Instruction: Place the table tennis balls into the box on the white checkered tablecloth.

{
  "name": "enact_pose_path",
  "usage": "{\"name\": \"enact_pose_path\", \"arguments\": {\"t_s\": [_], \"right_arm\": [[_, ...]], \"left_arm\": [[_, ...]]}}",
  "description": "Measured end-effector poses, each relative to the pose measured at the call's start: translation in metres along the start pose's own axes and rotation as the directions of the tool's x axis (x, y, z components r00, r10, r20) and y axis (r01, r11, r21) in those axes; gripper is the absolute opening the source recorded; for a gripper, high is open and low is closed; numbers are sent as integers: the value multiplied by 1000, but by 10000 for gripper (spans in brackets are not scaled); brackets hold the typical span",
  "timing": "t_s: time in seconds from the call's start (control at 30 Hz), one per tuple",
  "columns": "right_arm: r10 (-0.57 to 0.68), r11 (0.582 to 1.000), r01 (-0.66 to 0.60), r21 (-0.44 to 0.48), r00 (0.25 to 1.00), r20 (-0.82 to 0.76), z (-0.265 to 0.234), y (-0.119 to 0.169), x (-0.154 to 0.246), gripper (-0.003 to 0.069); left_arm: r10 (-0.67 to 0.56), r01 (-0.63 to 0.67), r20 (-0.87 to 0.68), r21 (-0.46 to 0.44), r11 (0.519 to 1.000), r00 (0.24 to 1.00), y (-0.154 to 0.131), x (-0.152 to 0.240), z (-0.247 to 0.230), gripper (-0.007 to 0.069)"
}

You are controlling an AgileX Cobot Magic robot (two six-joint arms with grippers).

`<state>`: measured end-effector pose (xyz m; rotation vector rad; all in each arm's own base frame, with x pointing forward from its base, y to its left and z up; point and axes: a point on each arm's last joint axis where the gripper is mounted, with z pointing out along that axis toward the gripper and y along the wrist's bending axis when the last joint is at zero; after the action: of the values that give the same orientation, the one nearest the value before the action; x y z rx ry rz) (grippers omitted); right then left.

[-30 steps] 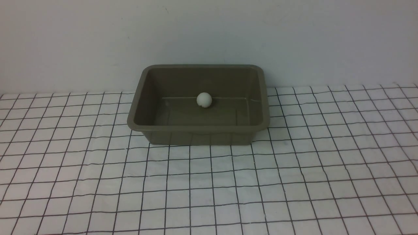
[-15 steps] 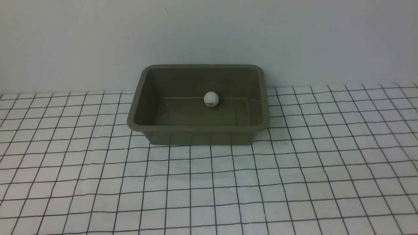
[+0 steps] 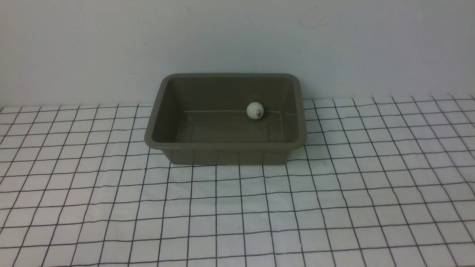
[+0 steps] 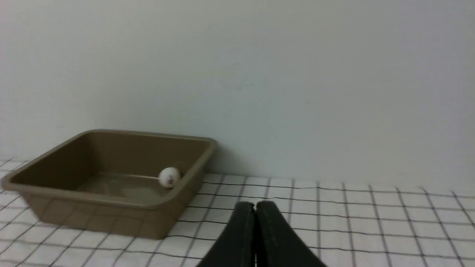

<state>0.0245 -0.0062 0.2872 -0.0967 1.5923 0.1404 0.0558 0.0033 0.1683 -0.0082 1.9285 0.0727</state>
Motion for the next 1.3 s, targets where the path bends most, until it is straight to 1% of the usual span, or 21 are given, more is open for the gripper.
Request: {"name": "enact_pose_path", "arguments": {"t_s": [0.1,0.2,0.27,0.37,0.5,0.67,0.93,1.07,1.3], "right_arm": [[23,989,-22,143,1000,-8,0,-3,3,-12],[54,967,-45,252,998,-30,2,-5,13,-12],[81,950,-60,306,995,-58,7,-7,26,-12],[115,935,-72,346,988,-107,13,-9,47,-12],[145,933,-85,349,978,-149,20,-11,70,-12],[150,935,-88,343,976,-158,23,-11,81,-12],[124,938,-47,343,971,-205,28,-13,108,-12],[105,943,-45,330,981,-166,29,-13,106,-12],[101,944,-44,327,982,-159,30,-13,105,-12]], "left_arm": [[0,0,0,0,1000,1000,0,0,0,542],[0,0,0,0,1000,1000,0,0,0,542],[0,0,0,0,1000,1000,0,0,0,542],[0,0,0,0,1000,1000,0,0,0,542],[0,0,0,0,1000,1000,0,0,0,542],[0,0,0,0,1000,1000,0,0,0,542],[0,0,0,0,1000,1000,0,0,0,542],[0,0,0,0,1000,1000,0,0,0,542],[0,0,0,0,1000,1000,0,0,0,542]]}}
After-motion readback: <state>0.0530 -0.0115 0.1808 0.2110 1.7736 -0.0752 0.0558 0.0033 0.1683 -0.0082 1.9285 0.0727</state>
